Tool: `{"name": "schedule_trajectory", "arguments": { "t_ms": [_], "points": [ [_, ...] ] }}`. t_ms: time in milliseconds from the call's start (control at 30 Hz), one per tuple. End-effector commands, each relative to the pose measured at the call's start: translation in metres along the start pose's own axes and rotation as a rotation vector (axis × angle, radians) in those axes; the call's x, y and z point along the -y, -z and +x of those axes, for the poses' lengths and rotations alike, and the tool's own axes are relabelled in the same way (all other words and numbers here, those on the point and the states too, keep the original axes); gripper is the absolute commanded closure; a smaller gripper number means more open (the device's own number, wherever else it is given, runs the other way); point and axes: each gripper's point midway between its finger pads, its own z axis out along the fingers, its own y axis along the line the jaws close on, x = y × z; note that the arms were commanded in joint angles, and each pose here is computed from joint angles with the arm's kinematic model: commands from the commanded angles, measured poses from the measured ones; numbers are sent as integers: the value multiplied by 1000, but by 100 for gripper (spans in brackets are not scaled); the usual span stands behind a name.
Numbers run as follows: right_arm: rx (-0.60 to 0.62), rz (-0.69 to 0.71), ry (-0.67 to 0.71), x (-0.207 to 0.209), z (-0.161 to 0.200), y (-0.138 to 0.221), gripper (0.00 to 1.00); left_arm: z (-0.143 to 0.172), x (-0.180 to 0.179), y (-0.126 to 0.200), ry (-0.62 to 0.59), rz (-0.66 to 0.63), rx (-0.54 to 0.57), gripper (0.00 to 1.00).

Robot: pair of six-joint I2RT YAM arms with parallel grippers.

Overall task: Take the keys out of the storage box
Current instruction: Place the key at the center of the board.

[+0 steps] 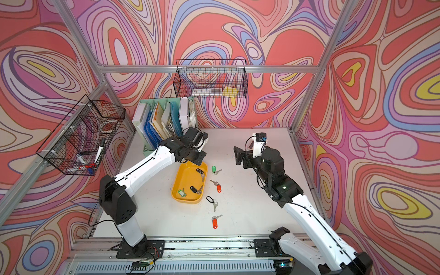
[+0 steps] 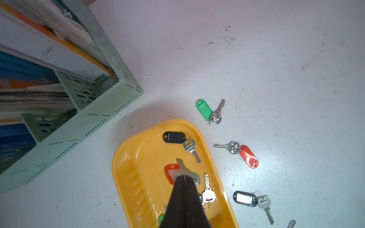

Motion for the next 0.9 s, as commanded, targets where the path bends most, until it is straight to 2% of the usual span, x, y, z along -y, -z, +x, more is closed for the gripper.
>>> {"name": "schedule_trajectory", "arguments": {
  "t_ms": [0,167,333,600,867],
  "points": [
    [46,24,3,5,-18,13,2,-18,28,-16,-21,63,17,100],
    [52,28,1,6,-20,20,2,-38,65,-43,-45,145,26,100],
    [54,30,-6,7,-18,23,2,-49,89,-70,-20,223,39,100],
    [44,24,-19,6,-14,21,2,-55,104,-121,28,260,39,100],
    [36,23,-28,7,-10,20,2,-59,114,-155,63,290,43,100]
  ]
}}
